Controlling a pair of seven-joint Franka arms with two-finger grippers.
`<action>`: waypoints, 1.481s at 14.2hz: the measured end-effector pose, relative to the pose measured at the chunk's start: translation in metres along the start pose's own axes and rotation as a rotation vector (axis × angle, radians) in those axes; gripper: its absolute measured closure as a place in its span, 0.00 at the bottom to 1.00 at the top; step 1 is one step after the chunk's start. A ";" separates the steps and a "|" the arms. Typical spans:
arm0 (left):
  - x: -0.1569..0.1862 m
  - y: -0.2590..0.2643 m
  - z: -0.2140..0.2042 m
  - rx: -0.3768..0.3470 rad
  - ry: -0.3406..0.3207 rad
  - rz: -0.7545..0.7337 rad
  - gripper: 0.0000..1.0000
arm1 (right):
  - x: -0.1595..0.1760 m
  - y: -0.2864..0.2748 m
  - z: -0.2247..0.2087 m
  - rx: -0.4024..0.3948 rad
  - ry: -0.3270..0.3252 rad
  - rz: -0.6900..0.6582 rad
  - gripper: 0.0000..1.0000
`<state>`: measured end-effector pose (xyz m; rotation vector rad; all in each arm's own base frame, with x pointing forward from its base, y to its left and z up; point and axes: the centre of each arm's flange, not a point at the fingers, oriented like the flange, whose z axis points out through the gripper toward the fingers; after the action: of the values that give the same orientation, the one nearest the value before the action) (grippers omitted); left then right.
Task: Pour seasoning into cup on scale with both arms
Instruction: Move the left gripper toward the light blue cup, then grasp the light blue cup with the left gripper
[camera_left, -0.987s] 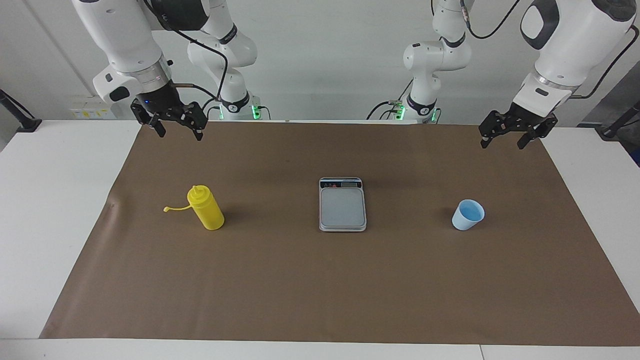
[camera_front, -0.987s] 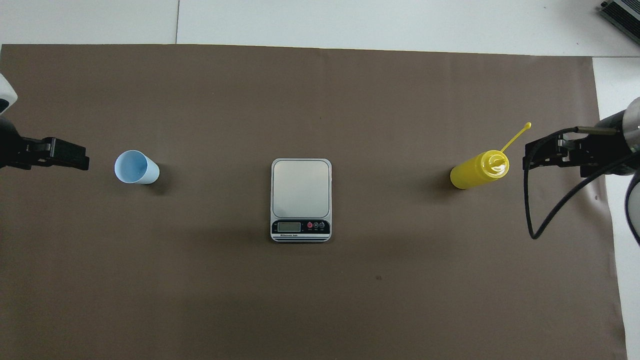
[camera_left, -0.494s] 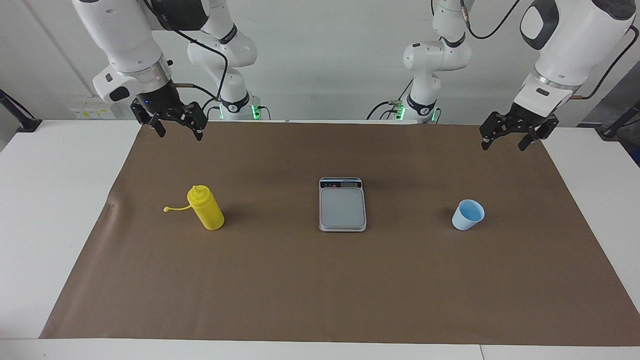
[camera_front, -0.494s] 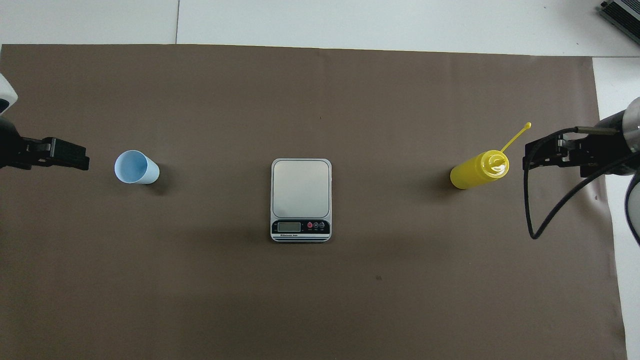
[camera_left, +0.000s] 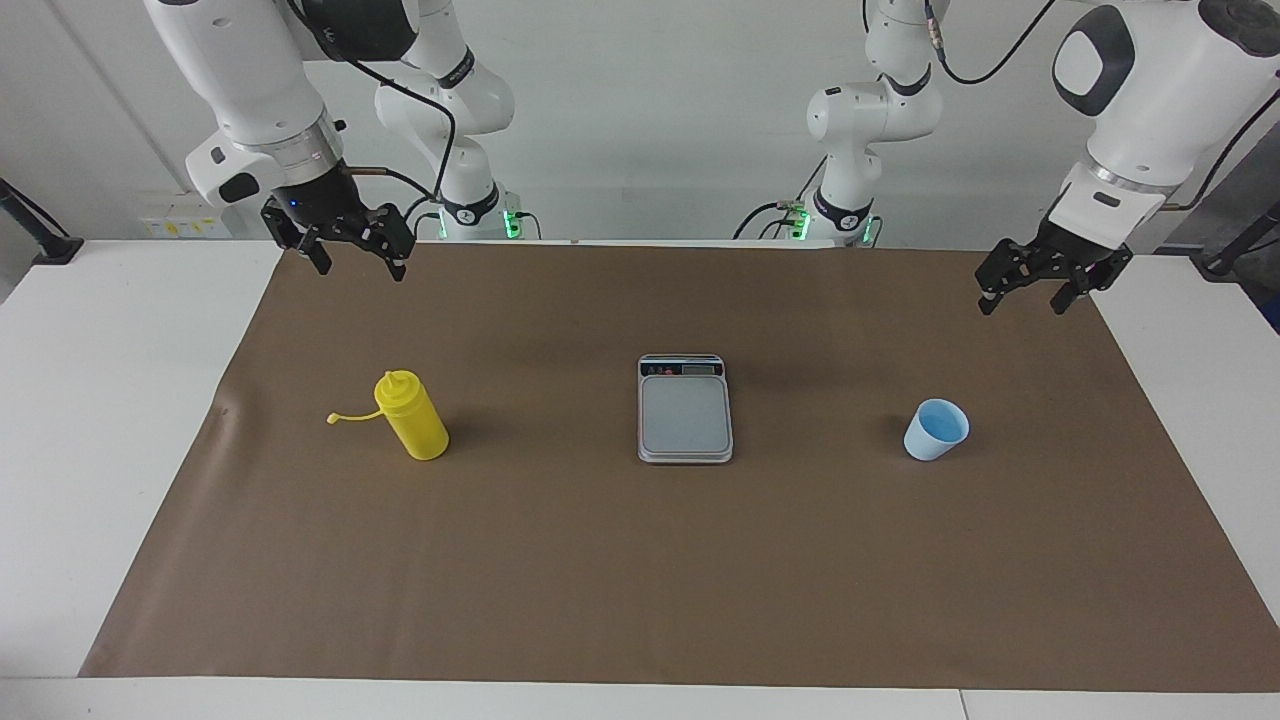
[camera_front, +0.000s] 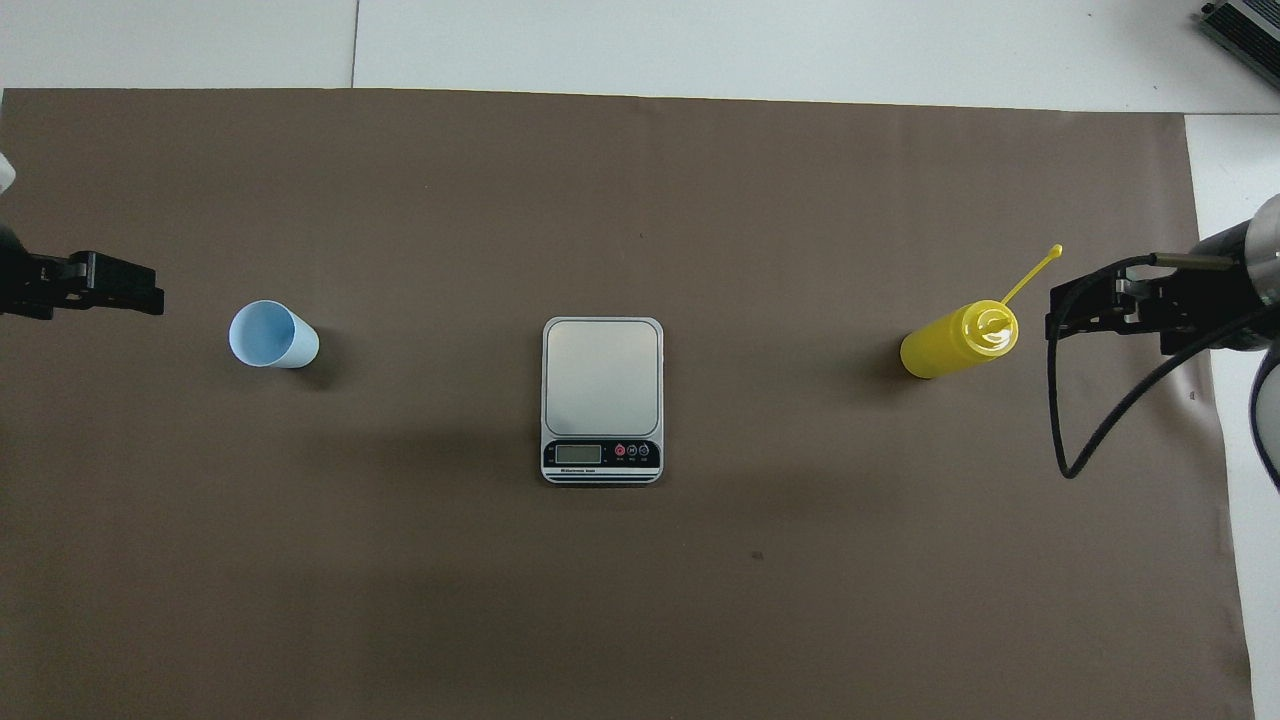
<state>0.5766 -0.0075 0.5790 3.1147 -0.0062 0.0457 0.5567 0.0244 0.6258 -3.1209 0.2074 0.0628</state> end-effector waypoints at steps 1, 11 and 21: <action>0.009 -0.007 0.019 -0.001 -0.001 -0.012 0.00 | 0.000 0.000 0.000 0.000 0.000 0.000 0.00; 0.020 -0.029 0.157 -0.004 0.100 -0.129 0.00 | 0.000 0.000 0.000 0.000 0.000 0.000 0.00; -0.001 -0.030 0.225 -0.007 0.071 -0.229 0.00 | 0.000 0.000 0.000 0.000 0.000 0.000 0.00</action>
<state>0.5823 0.0163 0.3530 3.0812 0.3506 0.1501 0.5567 0.0244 0.6258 -3.1209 0.2074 0.0628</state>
